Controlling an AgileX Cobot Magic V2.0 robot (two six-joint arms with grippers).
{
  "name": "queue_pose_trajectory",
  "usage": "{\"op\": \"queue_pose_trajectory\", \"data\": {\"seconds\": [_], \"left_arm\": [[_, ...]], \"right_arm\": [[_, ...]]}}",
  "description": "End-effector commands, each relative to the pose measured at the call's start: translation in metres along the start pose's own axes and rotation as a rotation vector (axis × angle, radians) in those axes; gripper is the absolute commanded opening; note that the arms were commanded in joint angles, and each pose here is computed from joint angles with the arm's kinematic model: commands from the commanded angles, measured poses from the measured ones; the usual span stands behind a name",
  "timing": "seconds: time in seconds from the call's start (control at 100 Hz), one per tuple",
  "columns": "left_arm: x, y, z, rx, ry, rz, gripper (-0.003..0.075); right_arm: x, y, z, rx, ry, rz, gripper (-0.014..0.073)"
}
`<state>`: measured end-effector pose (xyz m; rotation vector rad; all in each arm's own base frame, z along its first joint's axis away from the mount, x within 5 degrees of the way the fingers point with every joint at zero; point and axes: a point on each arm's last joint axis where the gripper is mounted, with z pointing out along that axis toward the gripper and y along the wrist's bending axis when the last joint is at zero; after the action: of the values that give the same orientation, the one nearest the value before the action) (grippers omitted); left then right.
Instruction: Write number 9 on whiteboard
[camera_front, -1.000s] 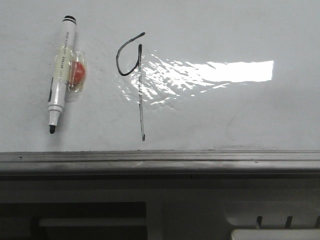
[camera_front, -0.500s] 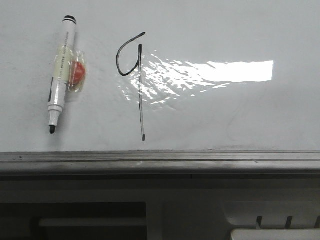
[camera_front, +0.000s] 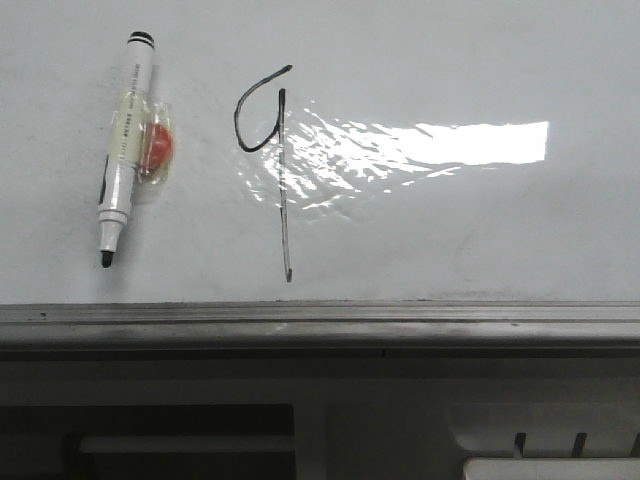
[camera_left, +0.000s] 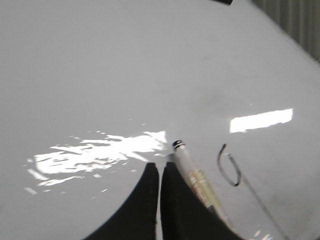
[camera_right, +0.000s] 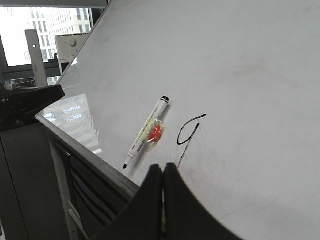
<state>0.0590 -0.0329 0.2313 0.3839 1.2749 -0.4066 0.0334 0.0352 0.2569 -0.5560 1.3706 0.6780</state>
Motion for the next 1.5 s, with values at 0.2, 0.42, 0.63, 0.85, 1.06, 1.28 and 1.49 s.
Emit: {"op": "queue_pose_trajectory", "data": {"seconds": [0.2, 0.42, 0.63, 0.85, 1.06, 1.28, 1.49], "left_arm": [[0.023, 0.014, -0.02, -0.299, 0.133, -0.011, -0.002], [0.04, 0.025, -0.03, -0.539, 0.319, -0.009, -0.002], [0.052, 0.025, -0.036, -0.572, 0.456, -0.044, -0.002], [0.051, 0.025, -0.035, -0.565, 0.457, -0.042, -0.002], [0.051, 0.025, -0.035, -0.565, 0.457, -0.042, -0.002], [0.051, 0.025, -0.035, -0.565, 0.457, -0.042, -0.002], [0.051, 0.025, -0.035, -0.565, 0.457, -0.042, -0.002]], "right_arm": [[-0.016, 0.0, -0.001, 0.009, -0.101, -0.02, -0.0069], [-0.016, 0.0, -0.001, 0.009, -0.098, -0.02, -0.0069], [-0.016, 0.0, -0.001, 0.009, -0.098, -0.02, -0.0069], [-0.016, 0.0, -0.001, 0.009, -0.1, -0.02, -0.0069], [-0.016, 0.0, -0.001, 0.009, -0.1, -0.02, -0.0069], [-0.016, 0.0, -0.001, 0.009, -0.1, -0.02, -0.0069], [-0.009, -0.002, 0.001, 0.021, -0.12, -0.02, -0.0069]]}}
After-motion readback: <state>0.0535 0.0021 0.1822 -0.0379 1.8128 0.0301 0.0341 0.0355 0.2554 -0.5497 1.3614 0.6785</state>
